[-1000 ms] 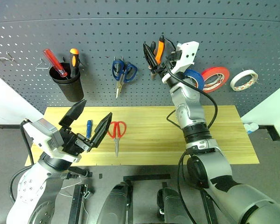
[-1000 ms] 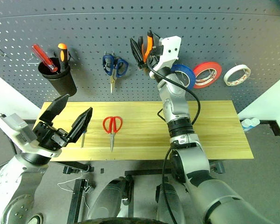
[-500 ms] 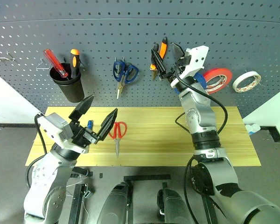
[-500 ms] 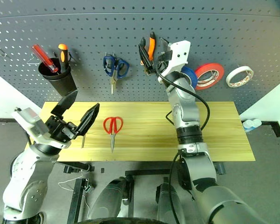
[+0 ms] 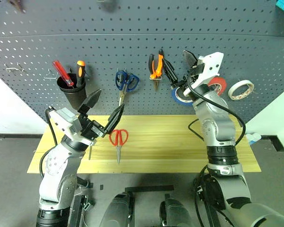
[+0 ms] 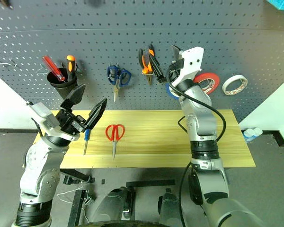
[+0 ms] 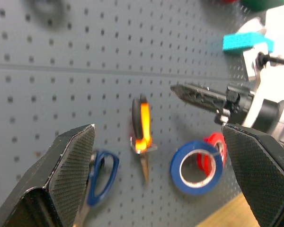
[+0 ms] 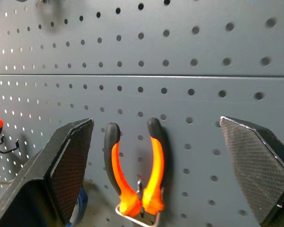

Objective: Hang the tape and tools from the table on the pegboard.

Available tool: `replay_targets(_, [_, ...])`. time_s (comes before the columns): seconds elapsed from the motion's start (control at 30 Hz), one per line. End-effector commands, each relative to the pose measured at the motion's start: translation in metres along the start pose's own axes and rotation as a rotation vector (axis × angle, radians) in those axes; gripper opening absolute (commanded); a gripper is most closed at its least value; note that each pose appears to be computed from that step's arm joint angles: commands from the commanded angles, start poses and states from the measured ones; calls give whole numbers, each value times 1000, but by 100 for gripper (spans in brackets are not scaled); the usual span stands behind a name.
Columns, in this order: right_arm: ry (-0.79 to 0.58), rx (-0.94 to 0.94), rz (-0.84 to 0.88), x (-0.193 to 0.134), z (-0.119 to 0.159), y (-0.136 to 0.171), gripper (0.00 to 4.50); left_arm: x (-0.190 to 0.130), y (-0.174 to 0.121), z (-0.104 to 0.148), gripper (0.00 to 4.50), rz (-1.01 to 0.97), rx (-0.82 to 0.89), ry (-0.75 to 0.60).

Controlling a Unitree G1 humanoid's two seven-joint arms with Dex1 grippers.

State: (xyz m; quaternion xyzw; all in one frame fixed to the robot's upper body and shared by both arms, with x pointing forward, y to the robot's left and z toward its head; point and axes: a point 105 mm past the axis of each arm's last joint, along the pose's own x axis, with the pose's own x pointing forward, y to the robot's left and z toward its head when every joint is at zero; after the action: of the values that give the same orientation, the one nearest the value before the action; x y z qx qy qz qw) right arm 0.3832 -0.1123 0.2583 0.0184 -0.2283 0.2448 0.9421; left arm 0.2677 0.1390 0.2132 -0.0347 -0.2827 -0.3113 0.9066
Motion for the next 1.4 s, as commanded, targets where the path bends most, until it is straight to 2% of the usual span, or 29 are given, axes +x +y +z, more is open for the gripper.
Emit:
replay_targets(0.03, [-20, 0, 109, -14, 24, 7, 448, 5, -1, 7, 450, -30, 28, -37])
replay_targets(0.43, [212, 141, 534, -77, 26, 54, 448, 2, 1, -11, 450, -30, -8, 25])
replay_targets(0.57, [291, 175, 611, -94, 20, 66, 448, -10, 1, -34, 450, -1, -47, 160])
replay_targets(0.7, [340, 179, 619, -103, 13, 70, 448, -18, 6, -50, 450, 66, -56, 249])
replay_targets(0.87, [350, 175, 582, -105, 10, 70, 448, -30, 7, -83, 450, 145, -72, 462])
replay_targets(1.03, [363, 176, 558, -109, 9, 72, 448, -39, 14, -108, 450, 261, -47, 614])
replay_targets(1.4, [388, 202, 573, -117, 14, 81, 448, -51, 21, -139, 450, 483, -40, 813])
